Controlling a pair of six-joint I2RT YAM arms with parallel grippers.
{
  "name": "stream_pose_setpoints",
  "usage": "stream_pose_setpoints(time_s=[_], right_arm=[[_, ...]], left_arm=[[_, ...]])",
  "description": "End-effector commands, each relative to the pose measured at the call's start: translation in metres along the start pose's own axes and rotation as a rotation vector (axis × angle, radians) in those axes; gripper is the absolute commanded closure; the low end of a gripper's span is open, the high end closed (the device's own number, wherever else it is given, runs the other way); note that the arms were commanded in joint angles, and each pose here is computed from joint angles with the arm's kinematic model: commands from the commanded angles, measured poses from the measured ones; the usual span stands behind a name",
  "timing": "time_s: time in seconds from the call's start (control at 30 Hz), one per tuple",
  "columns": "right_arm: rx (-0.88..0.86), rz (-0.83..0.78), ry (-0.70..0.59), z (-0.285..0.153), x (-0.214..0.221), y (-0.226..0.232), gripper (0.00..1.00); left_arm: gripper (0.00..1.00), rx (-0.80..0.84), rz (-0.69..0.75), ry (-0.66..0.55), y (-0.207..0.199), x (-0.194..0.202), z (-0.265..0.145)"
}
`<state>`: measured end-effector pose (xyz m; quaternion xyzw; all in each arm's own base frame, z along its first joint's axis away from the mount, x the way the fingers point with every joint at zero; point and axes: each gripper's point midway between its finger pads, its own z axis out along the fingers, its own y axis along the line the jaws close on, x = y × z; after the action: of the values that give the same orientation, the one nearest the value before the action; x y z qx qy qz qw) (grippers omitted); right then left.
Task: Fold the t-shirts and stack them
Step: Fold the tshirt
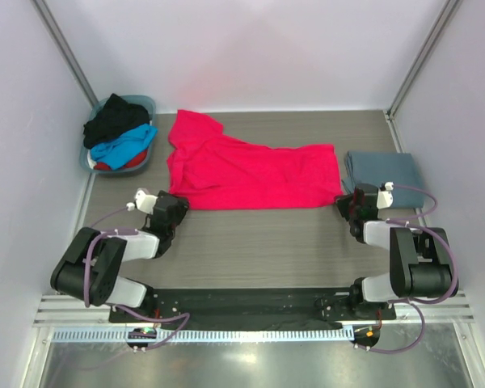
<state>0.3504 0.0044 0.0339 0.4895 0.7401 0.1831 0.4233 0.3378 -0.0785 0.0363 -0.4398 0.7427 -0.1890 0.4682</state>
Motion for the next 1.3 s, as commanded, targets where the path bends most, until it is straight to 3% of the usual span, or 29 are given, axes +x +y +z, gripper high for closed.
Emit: stream_pose_setpoints(time_s=[0.0,0.2,0.37,0.47,0.53,0.7,0.97,1.27], right_arm=[[-0.062,0.011,-0.025,0.002,-0.009,0.020,0.99],[-0.068,0.017,-0.019,0.001,-0.008,0.021,0.99],[-0.078,0.021,-0.032,-0.002,-0.012,0.024,0.99],[-0.083,0.023,-0.030,-0.003,-0.011,0.025,0.99],[-0.085,0.026,-0.028,-0.003,-0.011,0.025,0.99],[-0.086,0.035,-0.023,-0.004,-0.009,0.023,0.99],[-0.087,0.084,-0.037,-0.009,-0.022,0.018,0.99],[-0.081,0.106,-0.023,-0.010,-0.023,0.009,0.99]], left_arm=[[0.48,0.051,-0.012,-0.091,-0.022,-0.018,0.008],[0.56,0.022,-0.001,-0.095,-0.016,-0.016,0.014],[0.56,-0.018,0.020,-0.087,-0.008,-0.013,0.019],[0.64,-0.069,0.051,-0.136,-0.001,-0.022,0.024],[0.65,-0.102,0.054,-0.152,0.006,-0.026,0.030],[0.75,-0.095,-0.001,-0.167,0.010,-0.042,0.040],[0.74,-0.243,-0.010,-0.324,0.041,-0.099,0.024],[0.77,-0.229,-0.058,-0.304,0.046,-0.104,0.024]])
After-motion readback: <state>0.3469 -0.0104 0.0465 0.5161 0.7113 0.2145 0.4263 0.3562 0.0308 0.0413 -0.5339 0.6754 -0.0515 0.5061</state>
